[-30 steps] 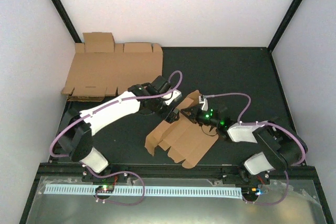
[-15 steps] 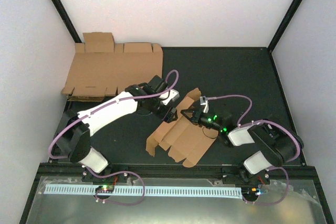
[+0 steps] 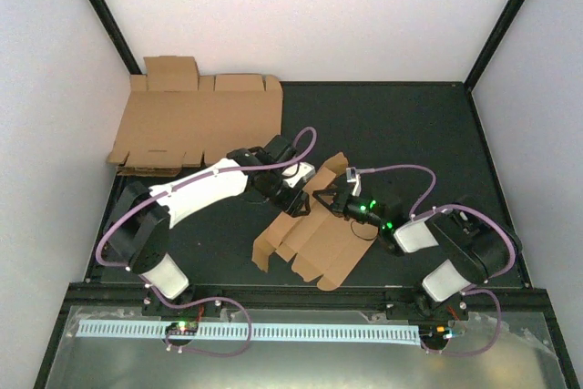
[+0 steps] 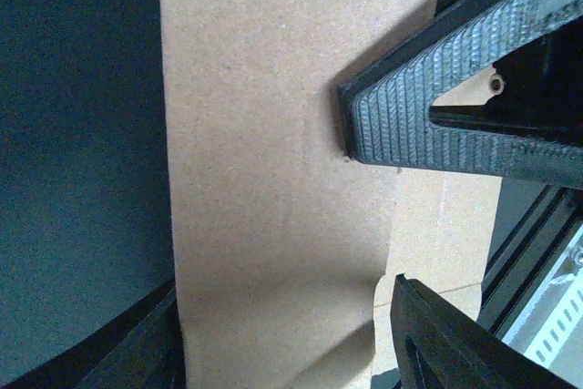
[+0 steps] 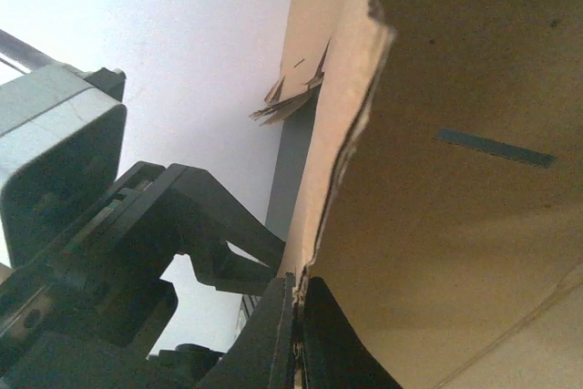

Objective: Fold the paper box

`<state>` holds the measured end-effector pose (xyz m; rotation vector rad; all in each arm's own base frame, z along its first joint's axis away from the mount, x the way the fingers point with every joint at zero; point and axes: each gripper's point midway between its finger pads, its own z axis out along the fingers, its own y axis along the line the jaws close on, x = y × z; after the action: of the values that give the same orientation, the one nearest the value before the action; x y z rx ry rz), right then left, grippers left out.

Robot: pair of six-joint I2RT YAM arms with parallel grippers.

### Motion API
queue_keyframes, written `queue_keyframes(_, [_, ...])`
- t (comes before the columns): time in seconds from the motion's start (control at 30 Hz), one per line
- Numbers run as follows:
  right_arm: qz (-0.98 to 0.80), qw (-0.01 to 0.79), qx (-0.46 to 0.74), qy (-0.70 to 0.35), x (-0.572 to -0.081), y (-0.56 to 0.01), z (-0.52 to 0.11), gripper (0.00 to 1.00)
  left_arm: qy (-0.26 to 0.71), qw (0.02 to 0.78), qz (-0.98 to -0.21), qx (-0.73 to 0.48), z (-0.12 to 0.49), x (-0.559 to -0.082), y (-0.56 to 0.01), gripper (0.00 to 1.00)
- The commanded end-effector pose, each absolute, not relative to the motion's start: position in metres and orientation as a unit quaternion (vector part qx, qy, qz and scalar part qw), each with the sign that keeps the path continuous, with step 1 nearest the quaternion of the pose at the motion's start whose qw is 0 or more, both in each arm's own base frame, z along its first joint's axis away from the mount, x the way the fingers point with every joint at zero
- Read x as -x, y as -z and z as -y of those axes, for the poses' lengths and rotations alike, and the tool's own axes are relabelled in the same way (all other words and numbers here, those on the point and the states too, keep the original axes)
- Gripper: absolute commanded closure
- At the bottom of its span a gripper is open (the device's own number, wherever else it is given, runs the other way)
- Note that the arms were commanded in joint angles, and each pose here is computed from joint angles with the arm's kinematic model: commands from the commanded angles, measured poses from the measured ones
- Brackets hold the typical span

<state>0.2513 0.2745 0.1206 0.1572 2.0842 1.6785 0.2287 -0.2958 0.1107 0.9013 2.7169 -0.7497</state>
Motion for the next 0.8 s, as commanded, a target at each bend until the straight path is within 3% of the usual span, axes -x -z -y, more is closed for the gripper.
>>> queue_keyframes(0.0, [-0.75, 0.245, -0.038, -0.613, -0.252, -0.126, -0.277, 0.96, 0.257, 0.086, -0.911, -0.311, 0.303, -0.226, -0.108, 0.39])
queue_keyframes(0.1, [-0.751, 0.244, -0.038, -0.613, -0.252, -0.125, -0.278, 0.96, 0.249, 0.085, -0.912, -0.314, 0.305, -0.226, -0.107, 0.4])
queue_keyframes(0.27, [-0.751, 0.245, -0.038, -0.612, -0.253, -0.125, -0.278, 0.94, 0.214, 0.087, -0.921, -0.313, 0.3, -0.23, -0.103, 0.51])
queue_keyframes(0.37, [-0.752, 0.244, -0.04, -0.611, -0.253, -0.124, -0.277, 0.88, 0.201, 0.093, -0.923, -0.314, 0.297, -0.232, -0.105, 0.56])
queue_keyframes(0.57, [-0.758, 0.247, -0.044, -0.602, -0.251, -0.123, -0.273, 0.65, 0.168, 0.104, -0.93, -0.31, 0.288, -0.238, -0.107, 0.57])
queue_keyframes(0.77, [-0.782, 0.255, -0.034, -0.568, -0.241, -0.117, -0.261, 0.62, 0.16, 0.111, -0.931, -0.31, 0.286, -0.242, -0.113, 0.57])
